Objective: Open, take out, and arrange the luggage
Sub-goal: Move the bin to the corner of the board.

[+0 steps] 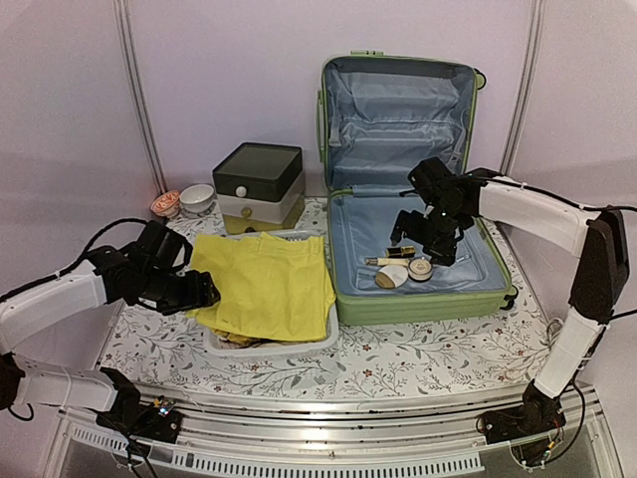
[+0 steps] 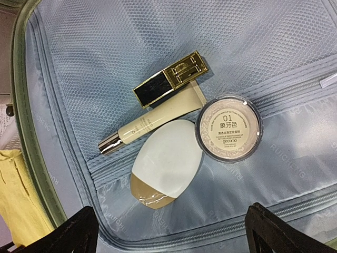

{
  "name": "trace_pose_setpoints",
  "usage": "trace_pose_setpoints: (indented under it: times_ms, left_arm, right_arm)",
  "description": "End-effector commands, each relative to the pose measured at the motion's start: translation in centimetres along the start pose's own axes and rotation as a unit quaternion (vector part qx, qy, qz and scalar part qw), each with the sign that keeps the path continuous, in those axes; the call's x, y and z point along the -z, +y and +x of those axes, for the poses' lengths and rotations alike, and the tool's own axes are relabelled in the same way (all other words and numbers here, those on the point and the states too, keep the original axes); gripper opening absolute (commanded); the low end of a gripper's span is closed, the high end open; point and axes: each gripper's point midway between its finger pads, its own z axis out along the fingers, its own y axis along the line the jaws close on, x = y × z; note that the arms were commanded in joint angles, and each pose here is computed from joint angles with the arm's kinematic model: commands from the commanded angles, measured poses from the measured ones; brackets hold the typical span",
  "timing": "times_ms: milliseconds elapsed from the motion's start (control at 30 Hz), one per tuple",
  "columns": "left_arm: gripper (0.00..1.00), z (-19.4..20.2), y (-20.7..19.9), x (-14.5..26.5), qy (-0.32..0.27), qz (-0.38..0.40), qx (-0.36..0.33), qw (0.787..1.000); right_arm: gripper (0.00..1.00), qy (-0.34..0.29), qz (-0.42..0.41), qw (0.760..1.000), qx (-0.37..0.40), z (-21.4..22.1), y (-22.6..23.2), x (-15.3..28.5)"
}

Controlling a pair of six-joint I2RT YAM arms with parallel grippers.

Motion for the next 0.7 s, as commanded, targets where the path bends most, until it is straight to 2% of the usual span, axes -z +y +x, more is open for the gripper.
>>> trace_pose_setpoints:
  times_ms: [0, 100, 367, 500, 667]
  left_arm:
    - [0.76, 1.4, -0.5, -2.3, 0.042, 0.027, 0.007, 0.999]
    - [0.68, 1.6, 0.3, -4.0, 0.055, 0.005, 0.012, 0.998]
    - [0.23, 0.1, 3.9, -4.6, 0.035, -0.059, 0.035, 0.997]
    - [0.2, -0.9, 6.6, -2.9, 0.038, -0.126, 0.032, 0.991]
    - [0.28, -3.1, 10.0, 0.1, 0.024, -0.197, 0.035, 0.979]
  right_arm:
    - [0.99, -0.026, -0.02, 0.999, 0.024, -0.8, 0.7, 1.0]
    - [0.99, -0.028, -0.021, 0.999, 0.028, -0.7, 0.6, 1.2]
    - [0.99, -0.047, -0.021, 0.998, 0.04, -1.0, 0.1, 2.3]
    - [0.99, -0.058, -0.026, 0.997, 0.048, -1.3, 0.1, 3.2]
    - [0.99, -0.066, -0.036, 0.996, 0.057, -1.6, 0.3, 3.9]
